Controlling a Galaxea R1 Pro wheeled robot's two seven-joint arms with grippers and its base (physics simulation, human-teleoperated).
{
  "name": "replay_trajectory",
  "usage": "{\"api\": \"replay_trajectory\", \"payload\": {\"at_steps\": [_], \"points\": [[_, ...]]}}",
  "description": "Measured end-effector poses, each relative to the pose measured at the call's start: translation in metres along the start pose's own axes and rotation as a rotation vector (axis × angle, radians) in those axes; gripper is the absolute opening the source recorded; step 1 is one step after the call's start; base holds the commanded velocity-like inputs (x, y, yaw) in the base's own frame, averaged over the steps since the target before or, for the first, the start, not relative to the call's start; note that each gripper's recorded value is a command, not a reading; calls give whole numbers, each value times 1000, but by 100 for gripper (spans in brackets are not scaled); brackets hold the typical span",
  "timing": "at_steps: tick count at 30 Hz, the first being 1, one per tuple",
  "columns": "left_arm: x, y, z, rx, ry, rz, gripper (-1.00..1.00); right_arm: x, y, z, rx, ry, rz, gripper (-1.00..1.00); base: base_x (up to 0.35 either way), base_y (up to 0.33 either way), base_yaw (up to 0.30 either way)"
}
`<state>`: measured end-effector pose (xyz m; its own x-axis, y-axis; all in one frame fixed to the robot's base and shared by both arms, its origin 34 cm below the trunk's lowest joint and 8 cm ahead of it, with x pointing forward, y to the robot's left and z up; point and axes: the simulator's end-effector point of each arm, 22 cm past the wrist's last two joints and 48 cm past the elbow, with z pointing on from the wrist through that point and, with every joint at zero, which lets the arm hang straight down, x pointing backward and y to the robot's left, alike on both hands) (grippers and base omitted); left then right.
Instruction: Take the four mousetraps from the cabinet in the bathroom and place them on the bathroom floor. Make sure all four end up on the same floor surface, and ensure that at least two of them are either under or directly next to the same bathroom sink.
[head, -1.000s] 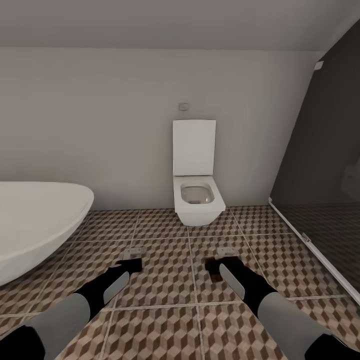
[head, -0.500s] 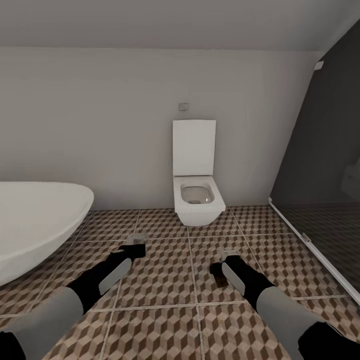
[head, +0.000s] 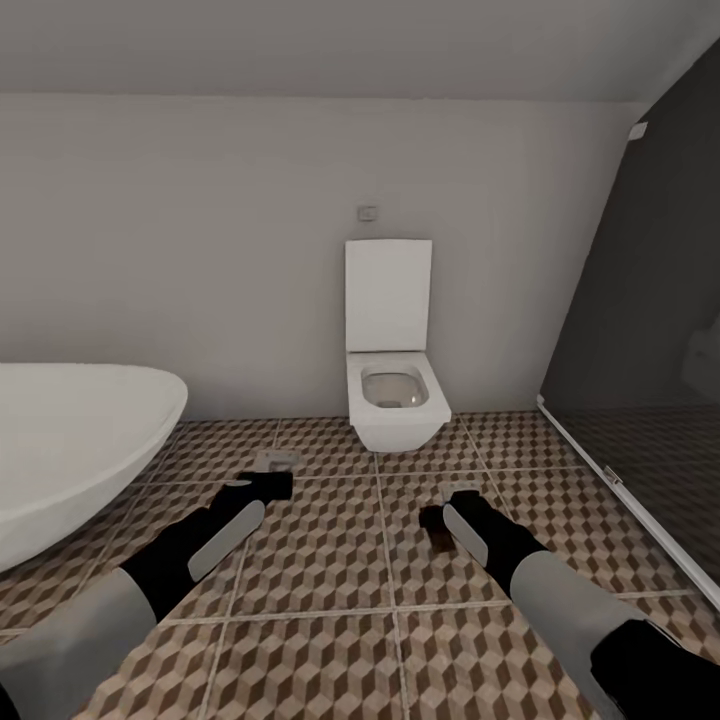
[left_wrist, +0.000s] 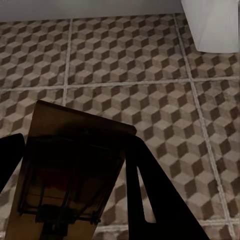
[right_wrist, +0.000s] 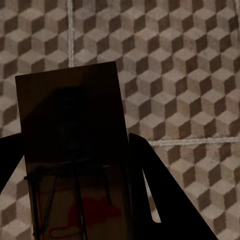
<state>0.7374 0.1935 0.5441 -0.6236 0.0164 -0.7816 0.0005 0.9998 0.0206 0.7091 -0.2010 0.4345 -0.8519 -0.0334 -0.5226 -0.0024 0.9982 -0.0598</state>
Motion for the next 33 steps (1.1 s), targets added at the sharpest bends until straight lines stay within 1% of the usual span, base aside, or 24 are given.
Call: {"api": "replay_trajectory", "payload": {"at_steps": [2, 8, 14, 20, 25, 29, 31, 33], "points": [[-2, -1, -2, -5, -4, 6, -100, 0, 1, 1, 0, -2, 0, -100, 0, 0, 0], [7, -1, 0, -13, -9, 9, -100, 9, 1, 10, 0, -1, -3, -100, 0, 0, 0], [19, -1, 5, -16, -10, 11, -100, 33, -2, 23, 10, 44, -12, -100, 0, 0, 0], [32, 0, 10, -23, -9, 14, -100, 52, -5, 35, 19, 69, -10, -100, 0, 0, 0], [42, 1, 13, -43, 20, 36, -100, 61, -7, 45, 22, 83, -10, -100, 0, 0, 0], [27, -9, 9, -17, 11, 47, -100, 64, -8, 51, 23, 96, -10, -100, 0, 0, 0], [19, -14, 6, 0, 4, 46, -100, 65, -7, 54, 22, 102, -10, -100, 0, 0, 0], [7, -20, -1, 18, -17, 40, -100, 66, -7, 57, 21, 108, -11, -100, 0, 0, 0]]}}
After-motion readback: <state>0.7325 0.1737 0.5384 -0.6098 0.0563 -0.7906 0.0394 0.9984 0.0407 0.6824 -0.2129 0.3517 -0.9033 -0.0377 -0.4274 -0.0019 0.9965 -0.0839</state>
